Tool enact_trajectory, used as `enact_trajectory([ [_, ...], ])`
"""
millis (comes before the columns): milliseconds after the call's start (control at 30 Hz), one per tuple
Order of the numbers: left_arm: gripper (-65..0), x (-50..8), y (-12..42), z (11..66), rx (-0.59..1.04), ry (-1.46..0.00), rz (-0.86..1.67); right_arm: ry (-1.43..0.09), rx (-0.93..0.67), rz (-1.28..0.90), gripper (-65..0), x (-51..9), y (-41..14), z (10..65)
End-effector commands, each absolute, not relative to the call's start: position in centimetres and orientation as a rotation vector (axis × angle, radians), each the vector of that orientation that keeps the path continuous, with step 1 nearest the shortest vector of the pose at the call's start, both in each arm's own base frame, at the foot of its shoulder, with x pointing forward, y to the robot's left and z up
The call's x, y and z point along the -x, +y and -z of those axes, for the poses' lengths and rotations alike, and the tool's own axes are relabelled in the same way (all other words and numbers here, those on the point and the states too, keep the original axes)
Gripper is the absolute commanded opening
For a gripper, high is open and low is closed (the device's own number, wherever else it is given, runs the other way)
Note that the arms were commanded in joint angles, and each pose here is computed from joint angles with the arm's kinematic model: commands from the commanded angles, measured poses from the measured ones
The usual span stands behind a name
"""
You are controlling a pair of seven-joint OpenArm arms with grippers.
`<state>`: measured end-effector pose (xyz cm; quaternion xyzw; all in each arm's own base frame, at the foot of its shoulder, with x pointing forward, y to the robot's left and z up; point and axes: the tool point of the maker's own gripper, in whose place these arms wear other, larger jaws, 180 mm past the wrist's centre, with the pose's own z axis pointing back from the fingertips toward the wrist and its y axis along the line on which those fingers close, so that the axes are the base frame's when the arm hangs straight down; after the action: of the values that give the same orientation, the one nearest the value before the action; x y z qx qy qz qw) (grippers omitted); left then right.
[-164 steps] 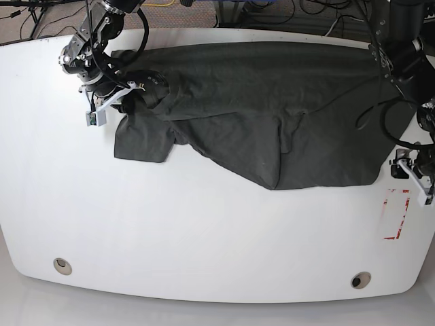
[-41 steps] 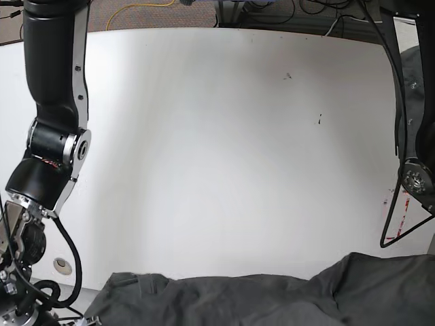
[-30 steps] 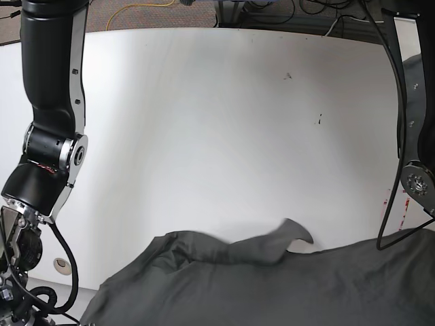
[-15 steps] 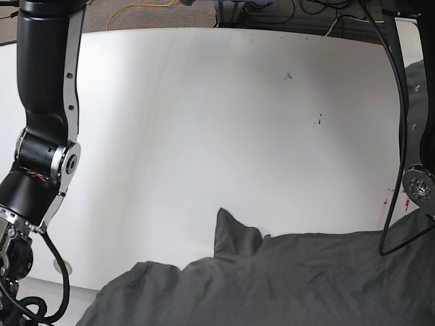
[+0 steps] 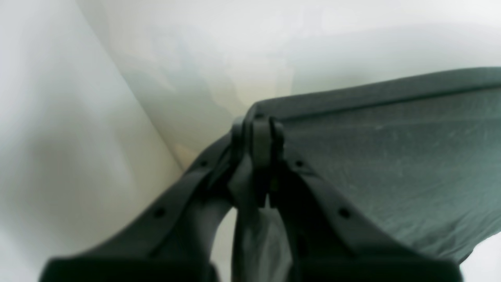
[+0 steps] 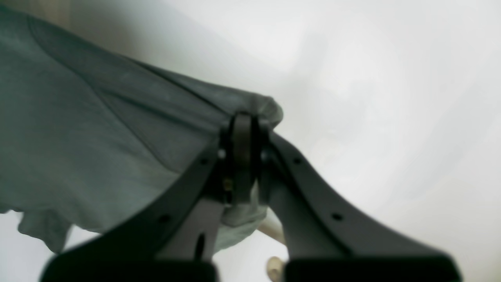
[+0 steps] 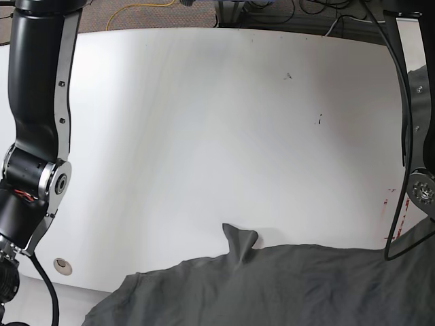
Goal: Fold the T-shirt properly
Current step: 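Swing the held shirt through the air and lower it back onto the table, then release the shirt with the right gripper and move it to the collar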
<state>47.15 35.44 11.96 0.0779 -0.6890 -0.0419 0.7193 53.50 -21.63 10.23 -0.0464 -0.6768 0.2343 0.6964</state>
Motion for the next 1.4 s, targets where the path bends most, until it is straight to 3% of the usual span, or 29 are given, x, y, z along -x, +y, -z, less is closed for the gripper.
enact_trajectory([
  [0,-64.6,-45.9,36.1,-15.2,-0.202,-1.608,0.074,-1.566,0.189,-0.538,-65.0,-52.6,-22.0,-14.1],
  [300,-64.7,-46.5,35.0,-14.5,-0.225,-1.577,0.115,-1.538,0.233,-0.565,-65.0,-52.6,-22.0,-14.0],
  [533,-64.7,-47.8,35.2,-8.5,-0.222,-1.452,0.124,-1.445,0.248,-0.545,-65.0,-52.6,-23.9,-9.1],
  [1067,-64.7,-43.5,34.4,8.4,-0.325,-1.092,0.206,-1.193,0.219,-0.426,-65.0,-47.1,-27.8,9.7],
  [1367,-64.7,-37.3,34.1,17.9,-0.295,-0.915,0.222,-1.073,0.142,-0.394,-65.0,-41.4,-25.7,19.3],
])
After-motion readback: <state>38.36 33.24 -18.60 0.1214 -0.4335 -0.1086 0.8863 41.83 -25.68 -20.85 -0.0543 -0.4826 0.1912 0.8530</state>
